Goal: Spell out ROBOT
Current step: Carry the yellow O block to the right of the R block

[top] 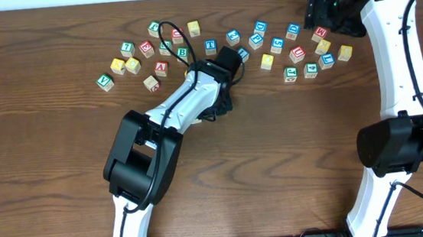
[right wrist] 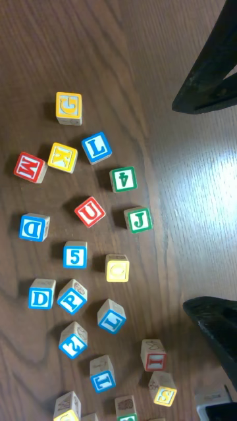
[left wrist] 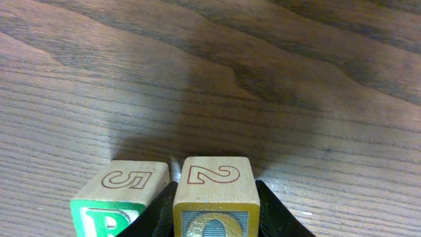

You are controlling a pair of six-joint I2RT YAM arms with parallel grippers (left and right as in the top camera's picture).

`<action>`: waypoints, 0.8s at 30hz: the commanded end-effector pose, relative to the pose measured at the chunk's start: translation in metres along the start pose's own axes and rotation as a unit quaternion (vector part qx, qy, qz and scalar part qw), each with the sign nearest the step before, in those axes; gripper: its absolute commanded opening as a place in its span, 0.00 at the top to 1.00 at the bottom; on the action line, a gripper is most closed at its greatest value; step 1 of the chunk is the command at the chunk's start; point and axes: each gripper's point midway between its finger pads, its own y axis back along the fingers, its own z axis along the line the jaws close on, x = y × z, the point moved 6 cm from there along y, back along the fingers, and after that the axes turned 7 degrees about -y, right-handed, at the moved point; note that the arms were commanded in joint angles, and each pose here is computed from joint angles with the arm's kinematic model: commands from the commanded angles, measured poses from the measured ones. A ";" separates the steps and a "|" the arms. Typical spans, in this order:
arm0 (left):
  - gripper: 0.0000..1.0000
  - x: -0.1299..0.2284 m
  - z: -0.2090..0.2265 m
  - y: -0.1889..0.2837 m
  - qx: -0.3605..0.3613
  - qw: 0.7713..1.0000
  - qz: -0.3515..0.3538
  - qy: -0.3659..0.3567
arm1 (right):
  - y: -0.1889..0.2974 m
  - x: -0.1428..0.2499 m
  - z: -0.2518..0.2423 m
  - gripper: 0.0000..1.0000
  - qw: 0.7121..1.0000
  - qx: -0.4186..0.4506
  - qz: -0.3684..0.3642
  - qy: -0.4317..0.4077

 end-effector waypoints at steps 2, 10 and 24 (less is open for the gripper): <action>0.65 0.003 0.001 -0.006 -0.011 1.000 0.005 0.002 | 0.011 -0.002 0.001 0.17 1.000 -0.008 -0.012 0.006; 0.62 0.004 0.000 -0.006 -0.009 1.000 0.009 0.002 | 0.011 -0.002 0.001 0.16 1.000 -0.008 -0.012 0.006; 0.61 -0.012 0.001 0.061 0.037 0.997 -0.062 -0.022 | 0.011 -0.002 0.001 0.16 1.000 -0.007 -0.010 0.006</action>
